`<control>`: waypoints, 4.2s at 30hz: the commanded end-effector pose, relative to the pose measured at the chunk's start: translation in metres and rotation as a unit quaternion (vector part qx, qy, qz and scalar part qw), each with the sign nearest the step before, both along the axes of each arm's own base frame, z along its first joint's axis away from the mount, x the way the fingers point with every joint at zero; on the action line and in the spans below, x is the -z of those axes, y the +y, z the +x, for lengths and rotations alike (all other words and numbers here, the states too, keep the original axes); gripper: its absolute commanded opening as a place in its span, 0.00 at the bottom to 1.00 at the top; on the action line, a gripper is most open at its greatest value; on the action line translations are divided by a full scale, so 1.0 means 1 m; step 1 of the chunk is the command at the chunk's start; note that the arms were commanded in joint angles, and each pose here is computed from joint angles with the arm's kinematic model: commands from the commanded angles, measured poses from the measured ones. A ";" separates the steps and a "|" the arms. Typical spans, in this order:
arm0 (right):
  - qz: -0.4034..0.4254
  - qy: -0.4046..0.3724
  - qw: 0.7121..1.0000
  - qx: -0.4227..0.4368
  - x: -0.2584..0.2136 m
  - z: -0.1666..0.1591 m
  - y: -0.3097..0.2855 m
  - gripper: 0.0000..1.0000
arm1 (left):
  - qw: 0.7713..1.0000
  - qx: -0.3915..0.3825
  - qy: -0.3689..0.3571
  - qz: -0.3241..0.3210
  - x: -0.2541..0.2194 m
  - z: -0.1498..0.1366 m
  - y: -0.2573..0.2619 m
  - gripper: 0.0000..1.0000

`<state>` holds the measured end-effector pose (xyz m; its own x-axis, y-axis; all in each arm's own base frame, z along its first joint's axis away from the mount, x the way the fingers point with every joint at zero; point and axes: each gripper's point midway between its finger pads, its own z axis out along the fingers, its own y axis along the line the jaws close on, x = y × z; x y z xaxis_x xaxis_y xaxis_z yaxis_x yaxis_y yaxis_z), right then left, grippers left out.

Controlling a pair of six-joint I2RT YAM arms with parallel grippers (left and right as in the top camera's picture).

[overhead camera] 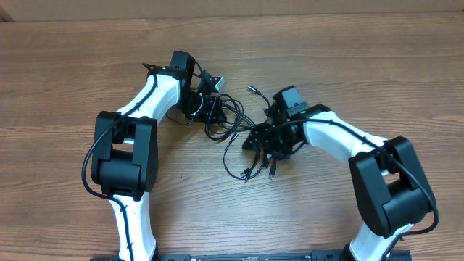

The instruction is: Untangle cables

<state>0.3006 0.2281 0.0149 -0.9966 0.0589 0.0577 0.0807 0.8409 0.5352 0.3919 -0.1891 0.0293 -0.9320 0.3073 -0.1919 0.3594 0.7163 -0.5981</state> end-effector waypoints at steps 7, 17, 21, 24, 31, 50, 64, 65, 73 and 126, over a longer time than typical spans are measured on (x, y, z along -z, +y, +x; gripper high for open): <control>-0.055 -0.059 0.995 0.054 0.015 0.024 -0.003 0.72 | 1.000 -0.006 -0.003 -0.001 -0.003 0.006 -0.002 0.04; -0.136 -0.007 0.989 0.056 -0.005 0.020 -0.048 0.75 | 1.000 -0.006 -0.003 -0.001 -0.003 0.007 -0.002 0.04; -0.146 -0.014 0.989 0.020 -0.031 0.025 -0.050 0.73 | 1.000 -0.006 -0.003 -0.001 -0.003 0.007 -0.002 0.05; -0.133 -0.029 0.991 -0.005 -0.043 0.029 -0.040 0.78 | 1.000 -0.005 -0.003 -0.001 -0.003 0.006 -0.002 0.05; -0.105 -0.051 0.993 -0.032 -0.049 0.033 -0.025 0.75 | 1.000 -0.005 -0.003 -0.001 -0.003 0.006 -0.002 0.05; -0.226 -0.124 0.966 0.006 -0.039 0.038 -0.013 0.49 | 1.000 -0.005 -0.003 -0.001 -0.003 0.006 -0.002 0.05; -0.230 -0.119 0.966 0.003 -0.015 0.028 -0.019 0.41 | 1.000 -0.005 -0.003 -0.001 -0.003 0.006 -0.002 0.05; -0.227 -0.118 0.967 0.002 -0.011 0.026 -0.018 0.41 | 1.000 -0.005 -0.003 -0.001 -0.003 0.006 -0.002 0.05; -0.219 -0.111 0.969 -0.002 0.016 0.012 -0.023 0.38 | 1.000 -0.005 -0.003 -0.001 -0.003 0.006 -0.002 0.05; -0.141 -0.094 0.985 -0.018 -0.102 0.035 -0.037 0.04 | 0.999 -0.044 0.014 -0.016 -0.016 0.017 0.027 0.90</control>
